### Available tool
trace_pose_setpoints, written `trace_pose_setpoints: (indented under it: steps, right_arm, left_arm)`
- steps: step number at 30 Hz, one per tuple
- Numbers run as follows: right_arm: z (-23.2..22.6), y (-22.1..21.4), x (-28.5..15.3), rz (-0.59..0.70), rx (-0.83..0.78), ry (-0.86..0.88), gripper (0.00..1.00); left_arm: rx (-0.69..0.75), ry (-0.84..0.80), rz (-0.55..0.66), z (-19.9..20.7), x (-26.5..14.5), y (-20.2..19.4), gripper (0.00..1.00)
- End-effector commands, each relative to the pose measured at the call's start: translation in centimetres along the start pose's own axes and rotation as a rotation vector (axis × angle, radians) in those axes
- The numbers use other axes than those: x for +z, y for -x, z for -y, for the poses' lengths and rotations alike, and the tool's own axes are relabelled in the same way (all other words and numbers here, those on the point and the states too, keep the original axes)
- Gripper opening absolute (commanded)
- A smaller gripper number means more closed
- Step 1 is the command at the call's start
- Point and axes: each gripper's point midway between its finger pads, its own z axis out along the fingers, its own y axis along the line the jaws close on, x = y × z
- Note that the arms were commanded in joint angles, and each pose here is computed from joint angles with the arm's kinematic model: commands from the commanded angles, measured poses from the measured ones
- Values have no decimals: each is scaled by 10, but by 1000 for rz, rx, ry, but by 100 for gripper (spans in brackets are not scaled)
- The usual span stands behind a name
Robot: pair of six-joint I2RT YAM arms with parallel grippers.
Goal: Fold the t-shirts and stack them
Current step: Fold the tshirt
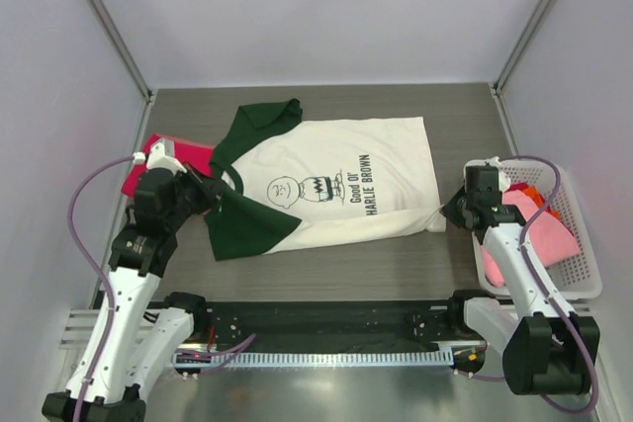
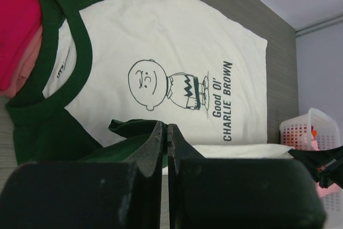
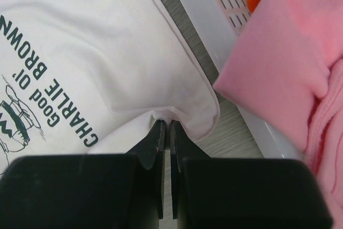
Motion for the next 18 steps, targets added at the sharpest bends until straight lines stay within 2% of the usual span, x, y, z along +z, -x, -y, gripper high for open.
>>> trace_pose_setpoints:
  steps: [1, 10, 18]
  right_arm:
    - [-16, 34, 2, 99, -23, 23, 1]
    - [-24, 43, 24, 76, -62, -1, 1]
    - [-32, 51, 39, 66, -82, -8, 1]
  left_arm:
    - [37, -48, 127, 23, 7, 43, 0]
    - [112, 7, 133, 28, 41, 68, 0]
    - [120, 49, 97, 29, 76, 76, 0]
